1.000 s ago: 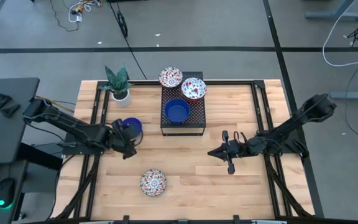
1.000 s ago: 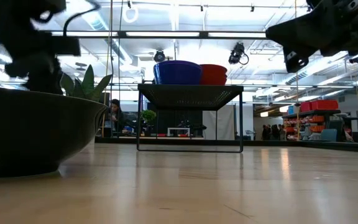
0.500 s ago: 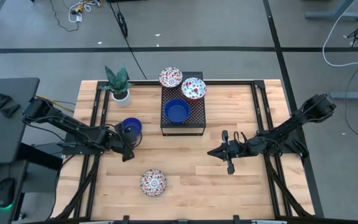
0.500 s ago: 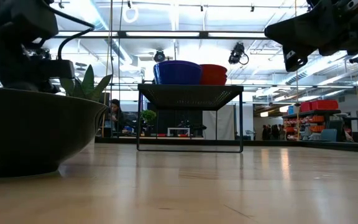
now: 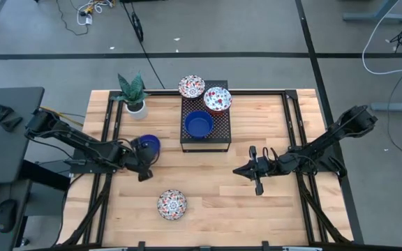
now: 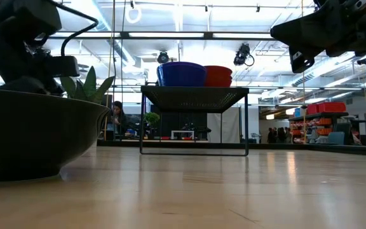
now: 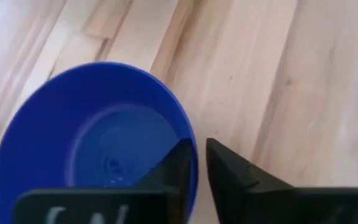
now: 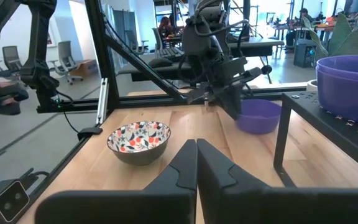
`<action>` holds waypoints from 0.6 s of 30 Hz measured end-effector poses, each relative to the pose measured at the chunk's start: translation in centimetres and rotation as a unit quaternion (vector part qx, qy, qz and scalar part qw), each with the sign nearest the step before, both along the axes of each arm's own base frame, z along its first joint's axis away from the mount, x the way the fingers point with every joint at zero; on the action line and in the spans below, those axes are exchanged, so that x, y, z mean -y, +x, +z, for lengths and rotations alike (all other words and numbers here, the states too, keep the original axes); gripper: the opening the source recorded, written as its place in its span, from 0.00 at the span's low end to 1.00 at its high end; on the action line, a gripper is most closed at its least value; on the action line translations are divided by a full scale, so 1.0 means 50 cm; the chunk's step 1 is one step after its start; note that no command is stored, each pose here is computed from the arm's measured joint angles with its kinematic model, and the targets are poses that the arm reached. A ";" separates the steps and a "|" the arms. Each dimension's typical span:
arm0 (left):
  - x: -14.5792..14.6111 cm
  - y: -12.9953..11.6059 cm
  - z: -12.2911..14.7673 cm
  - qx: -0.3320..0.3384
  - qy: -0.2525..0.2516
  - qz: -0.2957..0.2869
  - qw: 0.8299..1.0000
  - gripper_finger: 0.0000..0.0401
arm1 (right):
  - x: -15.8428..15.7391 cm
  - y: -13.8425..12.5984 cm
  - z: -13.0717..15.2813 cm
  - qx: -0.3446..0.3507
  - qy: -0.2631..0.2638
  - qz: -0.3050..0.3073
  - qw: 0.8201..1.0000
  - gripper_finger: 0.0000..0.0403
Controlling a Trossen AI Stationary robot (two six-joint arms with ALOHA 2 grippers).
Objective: Pick & Place Mini bowls
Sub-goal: Stack the blue bowl on top of the blue bowls on the shelf
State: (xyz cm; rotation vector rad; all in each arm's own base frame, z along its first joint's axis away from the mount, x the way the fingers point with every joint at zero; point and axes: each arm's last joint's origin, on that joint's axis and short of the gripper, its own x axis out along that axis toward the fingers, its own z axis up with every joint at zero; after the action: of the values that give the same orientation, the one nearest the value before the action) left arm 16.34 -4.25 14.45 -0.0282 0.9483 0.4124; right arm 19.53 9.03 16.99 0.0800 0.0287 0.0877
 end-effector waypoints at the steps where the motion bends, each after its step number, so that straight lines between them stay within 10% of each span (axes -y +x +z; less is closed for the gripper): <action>1: 0.001 0.002 0.001 0.007 -0.005 -0.001 1.000 0.11 | 0.000 0.000 0.000 0.000 0.000 0.000 1.000 0.01; 8: 0.017 0.036 0.070 0.031 -0.010 -0.019 0.999 0.03 | 0.001 0.000 0.000 0.000 -0.001 -0.007 1.000 0.01; 18: 0.046 0.131 0.304 0.132 0.065 -0.072 0.987 0.02 | 0.009 0.004 0.000 0.001 0.000 -0.023 1.000 0.01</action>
State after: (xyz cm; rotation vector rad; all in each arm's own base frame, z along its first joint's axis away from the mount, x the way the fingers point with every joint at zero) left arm 22.87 -6.54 29.66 0.1019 0.6570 0.3259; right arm 19.71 8.56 17.01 0.0814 0.0245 0.0409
